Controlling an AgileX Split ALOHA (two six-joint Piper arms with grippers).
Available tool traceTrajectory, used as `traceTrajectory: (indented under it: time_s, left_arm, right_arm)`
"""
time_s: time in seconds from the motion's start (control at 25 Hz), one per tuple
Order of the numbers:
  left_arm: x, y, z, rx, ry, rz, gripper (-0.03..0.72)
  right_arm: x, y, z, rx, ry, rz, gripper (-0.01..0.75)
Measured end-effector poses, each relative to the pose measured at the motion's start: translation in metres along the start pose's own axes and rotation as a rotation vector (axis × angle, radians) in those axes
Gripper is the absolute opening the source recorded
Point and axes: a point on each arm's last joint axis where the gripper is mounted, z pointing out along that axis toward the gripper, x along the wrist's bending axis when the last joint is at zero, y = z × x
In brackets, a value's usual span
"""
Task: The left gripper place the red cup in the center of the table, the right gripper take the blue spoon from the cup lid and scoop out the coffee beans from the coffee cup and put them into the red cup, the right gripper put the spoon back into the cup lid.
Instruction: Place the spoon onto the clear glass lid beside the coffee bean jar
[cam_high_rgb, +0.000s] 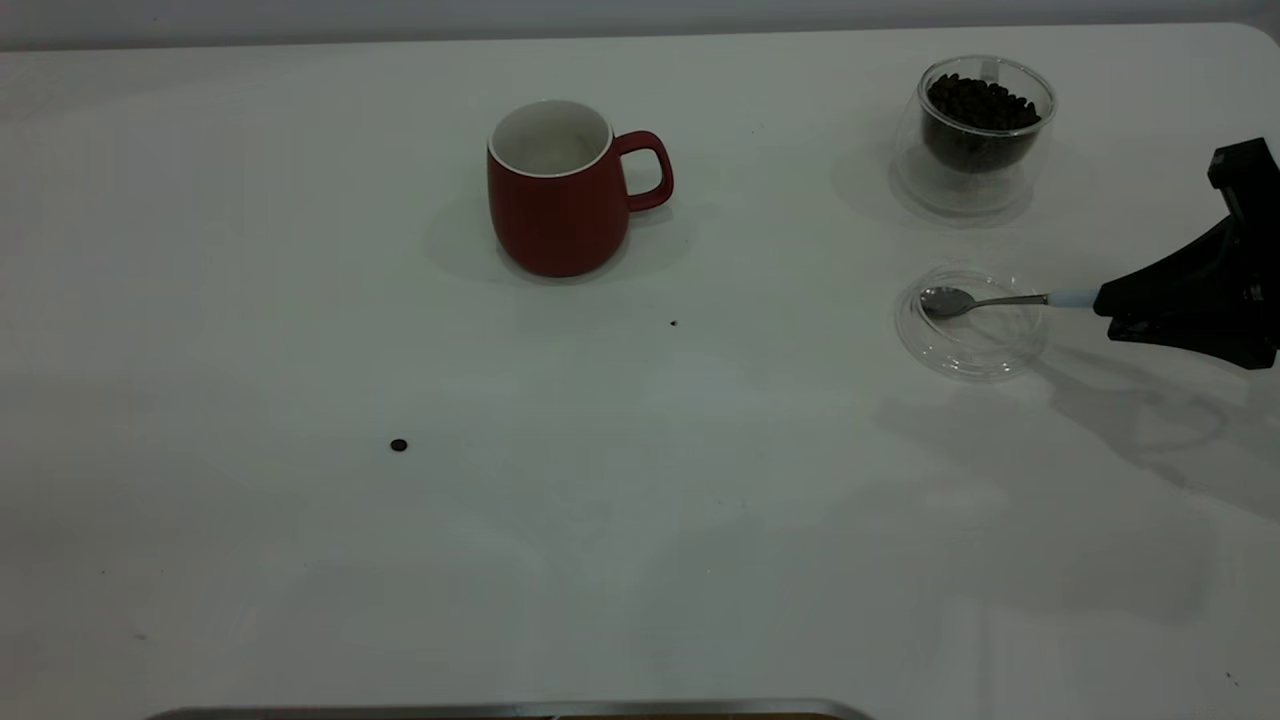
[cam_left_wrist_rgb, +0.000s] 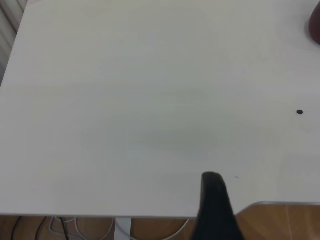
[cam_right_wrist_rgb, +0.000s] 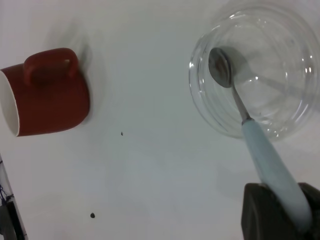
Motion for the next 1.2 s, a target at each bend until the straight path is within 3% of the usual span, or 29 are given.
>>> traceTrajectory:
  time_s: [0.6,1.2]
  left_arm:
    - [0.000,0.000,0.000,0.000,0.000,0.000,0.587]
    - [0.000,0.000,0.000,0.000,0.000,0.000,0.587]
  right_arm:
    - [-0.001,0.000,0.000,-0.001,-0.016,-0.021,0.115]
    - [-0.013,-0.001,0.010,0.026,-0.024,-0.022,0.200]
